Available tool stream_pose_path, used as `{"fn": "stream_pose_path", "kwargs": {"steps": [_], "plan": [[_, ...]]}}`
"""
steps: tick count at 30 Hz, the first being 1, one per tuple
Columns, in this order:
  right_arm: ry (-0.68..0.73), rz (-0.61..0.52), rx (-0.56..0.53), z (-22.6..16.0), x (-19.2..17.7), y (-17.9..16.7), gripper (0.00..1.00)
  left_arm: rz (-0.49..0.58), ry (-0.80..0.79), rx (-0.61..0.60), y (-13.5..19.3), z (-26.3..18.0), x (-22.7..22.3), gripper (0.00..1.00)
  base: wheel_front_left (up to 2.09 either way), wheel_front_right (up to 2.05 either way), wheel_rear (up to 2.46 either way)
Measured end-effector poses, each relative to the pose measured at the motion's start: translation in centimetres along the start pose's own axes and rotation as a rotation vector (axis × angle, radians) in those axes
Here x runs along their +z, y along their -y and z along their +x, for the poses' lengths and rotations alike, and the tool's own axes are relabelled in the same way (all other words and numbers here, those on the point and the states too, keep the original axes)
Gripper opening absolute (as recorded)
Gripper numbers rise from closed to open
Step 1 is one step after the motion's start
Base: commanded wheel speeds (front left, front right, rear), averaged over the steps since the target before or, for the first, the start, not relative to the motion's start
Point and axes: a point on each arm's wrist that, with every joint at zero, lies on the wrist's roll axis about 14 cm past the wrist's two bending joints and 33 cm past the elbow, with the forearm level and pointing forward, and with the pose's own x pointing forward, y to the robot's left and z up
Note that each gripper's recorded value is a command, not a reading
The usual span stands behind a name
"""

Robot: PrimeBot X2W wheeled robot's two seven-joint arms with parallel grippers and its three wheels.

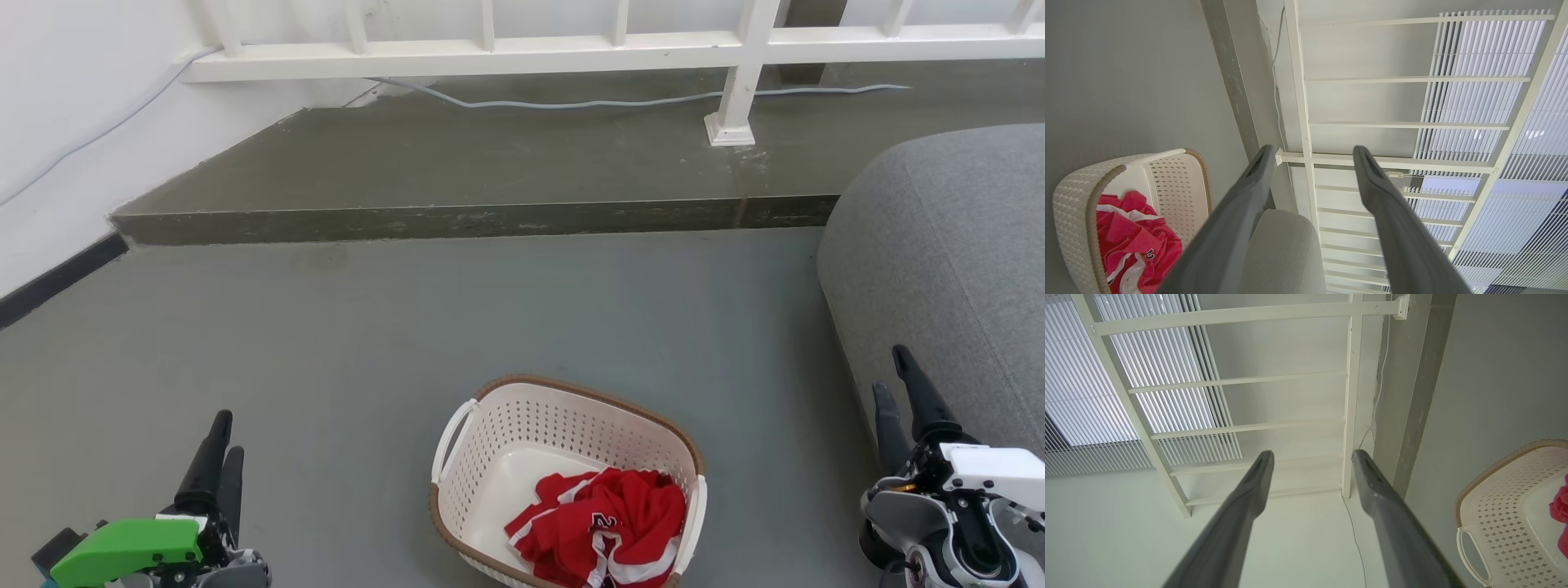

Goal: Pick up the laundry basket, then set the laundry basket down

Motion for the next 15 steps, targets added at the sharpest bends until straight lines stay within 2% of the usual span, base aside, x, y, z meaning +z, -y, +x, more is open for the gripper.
{"fn": "stream_pose_path", "kwargs": {"steps": [11,15], "plan": [[0.025,-0.061,0.011,0.1,0.5,-0.5,1.0,0.042,0.003,-0.031,1.1,0.2,-0.3,1.0,0.0,0.0,0.0],[0.032,-0.108,0.014,0.1,0.6,-0.6,1.0,0.094,0.002,-0.044,1.6,0.3,-0.4,1.0,0.0,0.0,0.0]]}}
